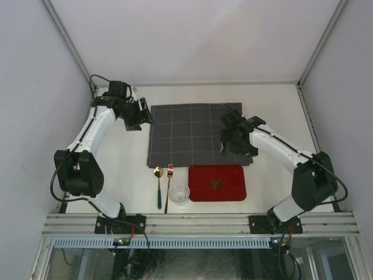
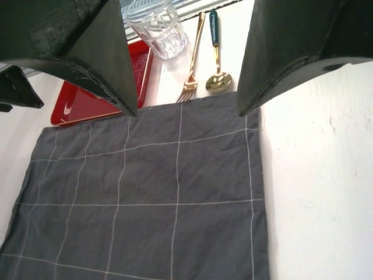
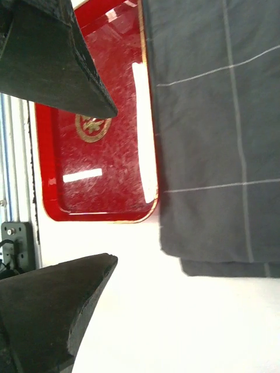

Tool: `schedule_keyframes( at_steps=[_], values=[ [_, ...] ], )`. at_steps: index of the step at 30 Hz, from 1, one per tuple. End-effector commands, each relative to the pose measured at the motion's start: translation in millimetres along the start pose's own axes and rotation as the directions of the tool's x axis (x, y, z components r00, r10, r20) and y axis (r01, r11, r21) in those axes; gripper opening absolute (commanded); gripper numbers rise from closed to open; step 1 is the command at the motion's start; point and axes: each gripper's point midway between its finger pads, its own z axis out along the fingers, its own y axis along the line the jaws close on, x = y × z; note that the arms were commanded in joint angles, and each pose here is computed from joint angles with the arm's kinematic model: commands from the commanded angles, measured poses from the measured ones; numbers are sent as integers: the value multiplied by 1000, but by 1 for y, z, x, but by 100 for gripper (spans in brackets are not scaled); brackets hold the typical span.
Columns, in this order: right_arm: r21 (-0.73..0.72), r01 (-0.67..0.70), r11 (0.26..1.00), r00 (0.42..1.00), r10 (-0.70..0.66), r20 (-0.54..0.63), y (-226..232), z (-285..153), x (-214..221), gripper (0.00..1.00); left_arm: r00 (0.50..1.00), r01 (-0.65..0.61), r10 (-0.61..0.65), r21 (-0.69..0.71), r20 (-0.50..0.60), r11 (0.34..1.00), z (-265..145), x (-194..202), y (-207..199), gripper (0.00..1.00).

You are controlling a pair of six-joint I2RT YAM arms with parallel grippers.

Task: Set the dinner table for one person
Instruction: Pick up the plate at the center of the board.

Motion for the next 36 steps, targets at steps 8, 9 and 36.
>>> schedule_keyframes(
  at_steps=[8, 9, 36],
  values=[
    [-51, -92, 994, 995, 94, 36, -25, -18, 41, 99, 990, -137, 135, 74, 34, 988, -17, 42, -32, 70],
    [-53, -94, 994, 995, 95, 31, -26, -17, 44, 99, 988, -152, 150, 77, 30, 985, -16, 49, -35, 70],
    [-45, -82, 996, 994, 79, -80, -24, 33, 108, 52, 984, -172, 168, 73, 51, 982, -28, 83, -26, 55]
  ],
)
